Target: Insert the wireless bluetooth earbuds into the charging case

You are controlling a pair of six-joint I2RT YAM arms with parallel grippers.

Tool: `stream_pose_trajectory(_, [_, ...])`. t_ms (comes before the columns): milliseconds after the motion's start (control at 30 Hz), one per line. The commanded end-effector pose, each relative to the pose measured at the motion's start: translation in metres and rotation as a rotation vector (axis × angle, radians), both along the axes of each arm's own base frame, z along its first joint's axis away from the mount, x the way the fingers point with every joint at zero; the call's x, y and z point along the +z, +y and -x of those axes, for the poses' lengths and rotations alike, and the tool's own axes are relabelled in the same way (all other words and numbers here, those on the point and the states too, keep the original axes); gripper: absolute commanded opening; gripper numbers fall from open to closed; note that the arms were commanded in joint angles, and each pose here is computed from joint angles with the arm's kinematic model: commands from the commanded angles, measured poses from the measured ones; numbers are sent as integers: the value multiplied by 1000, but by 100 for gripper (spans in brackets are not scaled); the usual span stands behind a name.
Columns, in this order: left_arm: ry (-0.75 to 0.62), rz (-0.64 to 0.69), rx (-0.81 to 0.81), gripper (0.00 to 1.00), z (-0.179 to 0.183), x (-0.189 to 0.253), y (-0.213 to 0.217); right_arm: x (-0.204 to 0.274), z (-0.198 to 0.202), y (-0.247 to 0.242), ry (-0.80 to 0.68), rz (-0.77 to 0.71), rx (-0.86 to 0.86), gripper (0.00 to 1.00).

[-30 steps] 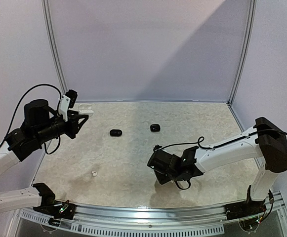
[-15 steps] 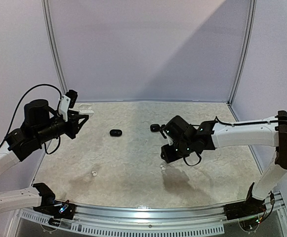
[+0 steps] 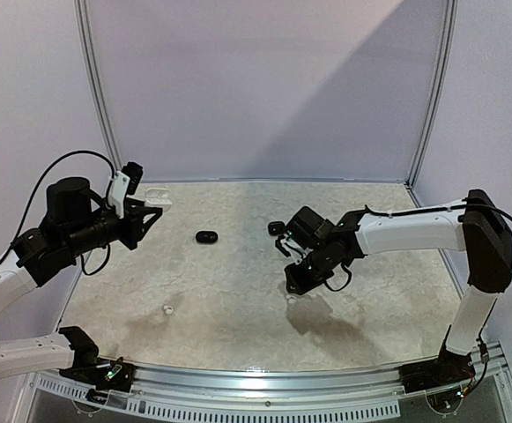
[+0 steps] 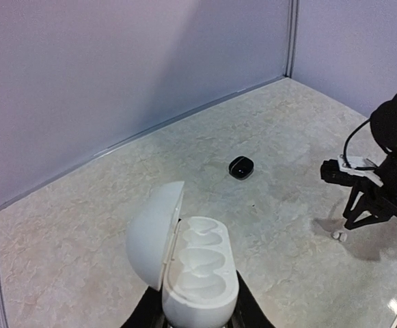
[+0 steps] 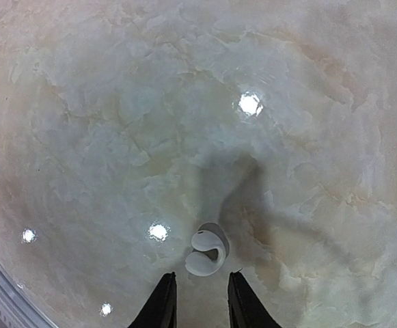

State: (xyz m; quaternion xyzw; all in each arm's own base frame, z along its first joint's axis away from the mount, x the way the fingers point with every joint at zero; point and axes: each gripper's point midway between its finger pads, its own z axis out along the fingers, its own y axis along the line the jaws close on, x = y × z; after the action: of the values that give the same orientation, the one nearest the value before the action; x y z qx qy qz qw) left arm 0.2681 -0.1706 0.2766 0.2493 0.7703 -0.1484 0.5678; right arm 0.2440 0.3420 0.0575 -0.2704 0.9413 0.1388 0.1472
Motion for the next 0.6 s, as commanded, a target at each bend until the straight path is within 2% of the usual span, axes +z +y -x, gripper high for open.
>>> stream_pose_trajectory(0, [-2,44,-167,0,16,6,-27,-21,4,-10,55,9,-25,26])
stream_pose_trajectory(167, [32,106,-281,0,30,6,-44,-31,4,-12,75,7,-42,25])
stream_pose_trajectory(567, [34,116,-298,0,33,8,-46,-48,7,-7,123,-14,-51,24])
